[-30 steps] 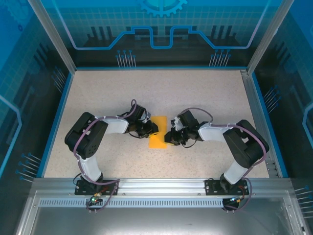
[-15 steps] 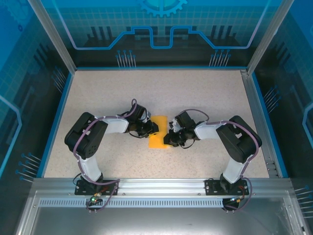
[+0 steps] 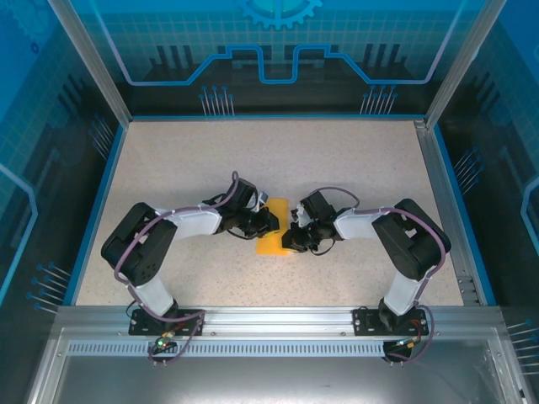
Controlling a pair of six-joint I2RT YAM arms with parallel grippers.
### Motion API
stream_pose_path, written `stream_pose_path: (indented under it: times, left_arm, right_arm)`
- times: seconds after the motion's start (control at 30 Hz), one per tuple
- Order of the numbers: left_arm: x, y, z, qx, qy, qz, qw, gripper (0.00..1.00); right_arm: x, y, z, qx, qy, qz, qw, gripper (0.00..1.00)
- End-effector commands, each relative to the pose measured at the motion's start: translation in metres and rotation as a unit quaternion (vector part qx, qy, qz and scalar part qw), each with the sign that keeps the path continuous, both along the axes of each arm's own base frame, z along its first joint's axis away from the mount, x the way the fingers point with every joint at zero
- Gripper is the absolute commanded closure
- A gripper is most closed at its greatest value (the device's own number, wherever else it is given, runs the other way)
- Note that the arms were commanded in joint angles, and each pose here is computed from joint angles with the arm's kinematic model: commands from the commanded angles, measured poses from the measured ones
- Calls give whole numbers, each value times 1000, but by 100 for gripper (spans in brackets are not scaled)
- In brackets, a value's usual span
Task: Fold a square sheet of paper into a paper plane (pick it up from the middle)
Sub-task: Fold the triangle a second time at the center of the table.
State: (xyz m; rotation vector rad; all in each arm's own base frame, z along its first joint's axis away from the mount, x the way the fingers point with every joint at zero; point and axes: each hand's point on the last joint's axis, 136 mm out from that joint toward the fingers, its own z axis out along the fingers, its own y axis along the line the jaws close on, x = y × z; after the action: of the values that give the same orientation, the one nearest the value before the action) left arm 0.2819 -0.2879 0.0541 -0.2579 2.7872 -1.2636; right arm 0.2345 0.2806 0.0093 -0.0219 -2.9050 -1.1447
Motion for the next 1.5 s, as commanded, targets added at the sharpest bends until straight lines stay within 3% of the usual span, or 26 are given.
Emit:
stream_pose_path:
  times: [0.0, 0.1, 0.73, 1.07, 1.47]
  left_arm:
    - [-9, -2, -14, 6, 25, 21, 999, 92]
    - [-12, -4, -22, 17, 34, 29, 999, 100]
    - [-24, 7, -45, 67, 51, 61, 995, 100]
    - [-25, -1, -44, 49, 44, 86, 994, 100]
    - [-36, 9, -68, 97, 64, 111, 987, 100]
  right_arm:
    - [-20, -18, -27, -61, 39, -8, 997, 90]
    - [-20, -18, -27, -61, 38, -7, 997, 90]
    - [-20, -20, -28, -62, 38, -10, 997, 90]
    - [-21, -20, -28, -62, 39, -9, 997, 90]
    - [-22, -22, -30, -66, 40, -11, 997, 89]
